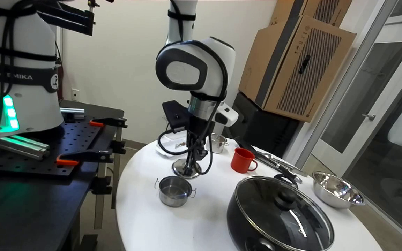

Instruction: Pick up the plastic lunch box and put it on the white lid. Pick up the lid from the table and put it on the silver pot. Pick up the lid from the other silver pot and put it on the table.

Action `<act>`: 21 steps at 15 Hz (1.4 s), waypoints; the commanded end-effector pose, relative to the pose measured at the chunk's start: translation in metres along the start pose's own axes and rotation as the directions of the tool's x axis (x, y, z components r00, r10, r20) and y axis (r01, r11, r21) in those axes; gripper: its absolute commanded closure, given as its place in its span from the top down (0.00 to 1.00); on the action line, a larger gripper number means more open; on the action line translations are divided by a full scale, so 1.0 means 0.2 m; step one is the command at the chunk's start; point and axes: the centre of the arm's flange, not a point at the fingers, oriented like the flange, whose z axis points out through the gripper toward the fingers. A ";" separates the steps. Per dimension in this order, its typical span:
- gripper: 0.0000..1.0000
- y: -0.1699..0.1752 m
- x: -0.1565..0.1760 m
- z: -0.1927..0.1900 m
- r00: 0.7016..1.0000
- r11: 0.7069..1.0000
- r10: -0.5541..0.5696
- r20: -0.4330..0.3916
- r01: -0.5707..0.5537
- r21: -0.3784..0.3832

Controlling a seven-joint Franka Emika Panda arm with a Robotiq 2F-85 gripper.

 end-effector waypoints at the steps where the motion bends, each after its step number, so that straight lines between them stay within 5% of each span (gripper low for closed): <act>1: 0.05 -0.09 0.14 -0.07 0.999 0.999 0.018 -0.041 -0.016 0.033; 10: 0.05 -0.19 0.52 0.07 0.995 0.993 0.082 -0.053 -0.077 0.091; 21: 0.05 -0.19 0.49 0.42 0.994 0.994 0.113 0.003 -0.113 -0.008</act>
